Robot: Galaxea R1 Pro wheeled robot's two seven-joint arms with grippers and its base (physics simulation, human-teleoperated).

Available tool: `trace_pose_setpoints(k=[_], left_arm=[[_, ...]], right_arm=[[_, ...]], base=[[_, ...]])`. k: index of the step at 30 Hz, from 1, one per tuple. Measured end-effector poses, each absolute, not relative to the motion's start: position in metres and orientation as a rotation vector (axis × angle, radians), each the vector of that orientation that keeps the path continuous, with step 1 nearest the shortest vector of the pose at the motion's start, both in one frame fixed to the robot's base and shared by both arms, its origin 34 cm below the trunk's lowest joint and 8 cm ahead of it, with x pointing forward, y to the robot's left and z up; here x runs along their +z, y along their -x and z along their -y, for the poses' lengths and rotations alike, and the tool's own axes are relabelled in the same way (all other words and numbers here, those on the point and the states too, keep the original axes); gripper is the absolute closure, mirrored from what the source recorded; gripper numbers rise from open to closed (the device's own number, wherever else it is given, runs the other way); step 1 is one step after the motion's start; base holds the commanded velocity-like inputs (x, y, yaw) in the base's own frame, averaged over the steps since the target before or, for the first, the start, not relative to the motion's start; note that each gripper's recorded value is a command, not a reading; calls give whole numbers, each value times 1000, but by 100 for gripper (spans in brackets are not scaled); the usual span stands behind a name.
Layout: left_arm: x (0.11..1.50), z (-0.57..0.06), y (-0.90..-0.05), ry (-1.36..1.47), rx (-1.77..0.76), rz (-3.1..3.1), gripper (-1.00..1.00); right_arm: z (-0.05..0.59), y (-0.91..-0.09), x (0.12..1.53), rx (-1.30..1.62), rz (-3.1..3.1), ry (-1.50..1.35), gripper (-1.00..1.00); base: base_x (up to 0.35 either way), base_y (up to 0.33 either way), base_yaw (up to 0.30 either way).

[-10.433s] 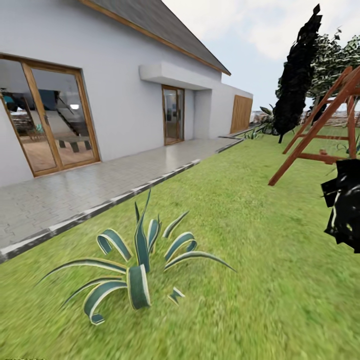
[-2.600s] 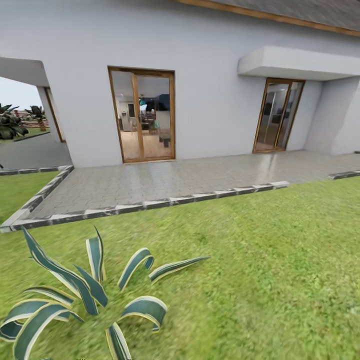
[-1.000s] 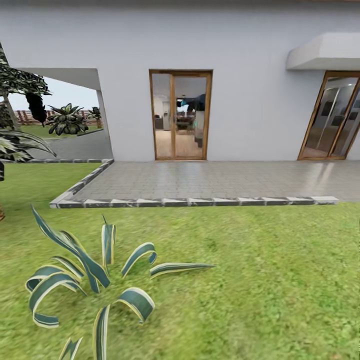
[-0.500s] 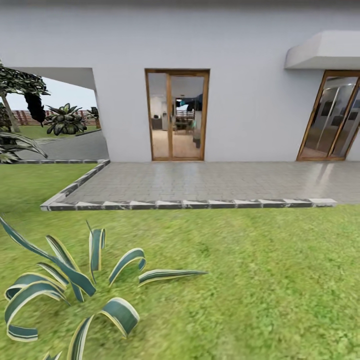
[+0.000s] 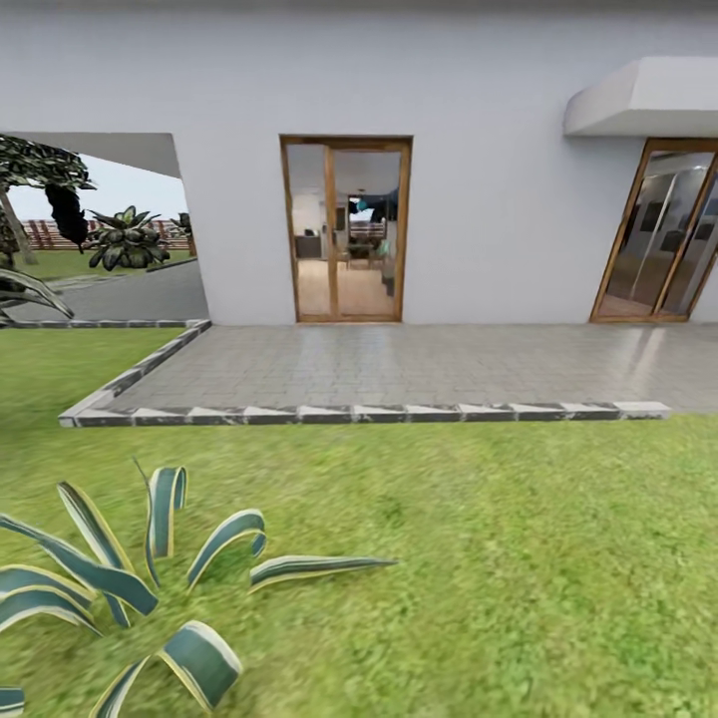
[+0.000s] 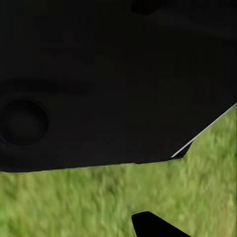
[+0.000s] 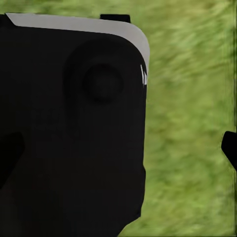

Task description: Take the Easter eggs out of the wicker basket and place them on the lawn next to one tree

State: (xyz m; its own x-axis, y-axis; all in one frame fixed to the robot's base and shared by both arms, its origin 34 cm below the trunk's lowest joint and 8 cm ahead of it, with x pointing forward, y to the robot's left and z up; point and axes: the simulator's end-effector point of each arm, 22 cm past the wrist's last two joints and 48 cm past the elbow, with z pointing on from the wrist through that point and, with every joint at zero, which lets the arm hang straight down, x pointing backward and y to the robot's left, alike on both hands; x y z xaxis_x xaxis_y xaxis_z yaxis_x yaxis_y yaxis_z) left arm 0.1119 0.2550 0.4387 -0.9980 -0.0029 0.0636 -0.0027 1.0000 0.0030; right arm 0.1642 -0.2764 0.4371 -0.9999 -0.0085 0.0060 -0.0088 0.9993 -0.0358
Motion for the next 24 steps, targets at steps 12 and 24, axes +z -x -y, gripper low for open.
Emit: trace_pose_setpoints(k=[12,24], left_arm=[[439,-255,-111,-5,-4,3076,-100],[439,-255,-109,-6,-4,3070,-100]], right_arm=[[276,-163,437,56,3133,-14,-100],[276,-161,437,56,3127,-14,-100]], base=[[237,-250,-87],[237,-249,-224]])
